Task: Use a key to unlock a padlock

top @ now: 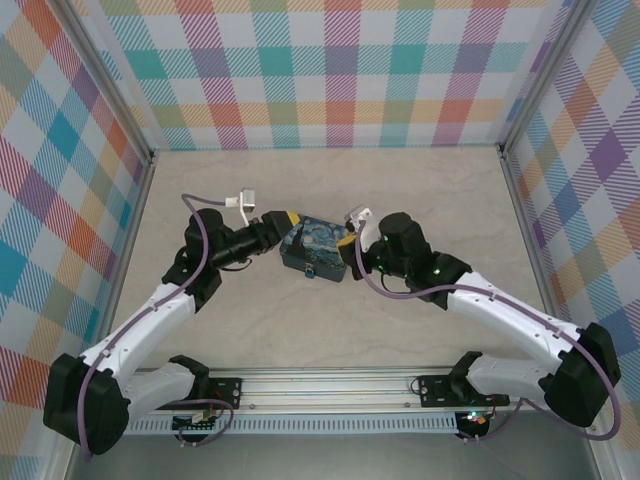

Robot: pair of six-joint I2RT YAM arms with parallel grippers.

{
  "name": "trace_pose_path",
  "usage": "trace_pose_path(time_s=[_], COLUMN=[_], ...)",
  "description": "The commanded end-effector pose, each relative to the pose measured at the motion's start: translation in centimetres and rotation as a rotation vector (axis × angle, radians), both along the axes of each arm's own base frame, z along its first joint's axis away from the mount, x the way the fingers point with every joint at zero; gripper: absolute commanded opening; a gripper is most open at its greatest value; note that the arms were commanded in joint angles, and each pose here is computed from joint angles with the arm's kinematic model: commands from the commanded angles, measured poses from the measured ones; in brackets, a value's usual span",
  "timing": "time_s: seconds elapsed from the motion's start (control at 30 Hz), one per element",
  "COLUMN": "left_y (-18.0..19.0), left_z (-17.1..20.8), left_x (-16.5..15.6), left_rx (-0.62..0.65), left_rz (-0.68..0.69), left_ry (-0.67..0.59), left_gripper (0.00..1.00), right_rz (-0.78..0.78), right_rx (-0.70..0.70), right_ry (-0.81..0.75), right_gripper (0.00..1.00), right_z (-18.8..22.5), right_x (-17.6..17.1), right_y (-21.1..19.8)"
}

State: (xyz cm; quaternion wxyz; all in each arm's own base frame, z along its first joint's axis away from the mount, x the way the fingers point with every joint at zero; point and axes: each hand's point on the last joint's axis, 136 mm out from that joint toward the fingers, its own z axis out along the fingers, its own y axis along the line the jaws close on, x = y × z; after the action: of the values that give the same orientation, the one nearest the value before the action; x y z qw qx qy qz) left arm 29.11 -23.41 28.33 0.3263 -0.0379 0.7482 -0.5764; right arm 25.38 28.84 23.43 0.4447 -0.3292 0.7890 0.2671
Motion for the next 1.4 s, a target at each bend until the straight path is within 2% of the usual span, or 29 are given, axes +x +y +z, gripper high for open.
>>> trace_pose_path(time_s=[0.0,0.13,0.37,0.63,1.13,1.37], left_y=[-1.7,-2.8,-4.1,-4.7,-4.5,-4.3], left_z=[2.0,1.5,0.4,-1.1,-1.8,-2.0], left_x=[-0.2,-0.1,-0.2,-0.6,-0.2,-0.1], left_rx=[-0.027,-0.013,0.027,0.084,0.098,0.108], left_rz=[-0.052,-0.077,-0.105,-0.131,-0.106,-0.094], left_ry=[-0.061,-0.050,-0.037,-0.021,-0.017,-0.019], left_gripper=[0.52,0.45,0.41,0.37,0.26,0.10], right_rz=[0.070,0.102,0.121,0.116,0.137,0.129], right_rx=[0.029,0.039,0.049,0.059,0.043,0.042], right_ry=[-0.085,-0.085,-0.091,-0.104,-0.087,-0.086], right_gripper=[0.00,0.00,0.00,0.00,0.00,0.00], right_z=[2.0,2.1,2.3,2.7,2.3,2.2], right_x=[0.0,-0.4,-0.5,-0.3,-0.6,-0.6], right_y=[1.9,3.2,4.3,4.6,5.3,5.2])
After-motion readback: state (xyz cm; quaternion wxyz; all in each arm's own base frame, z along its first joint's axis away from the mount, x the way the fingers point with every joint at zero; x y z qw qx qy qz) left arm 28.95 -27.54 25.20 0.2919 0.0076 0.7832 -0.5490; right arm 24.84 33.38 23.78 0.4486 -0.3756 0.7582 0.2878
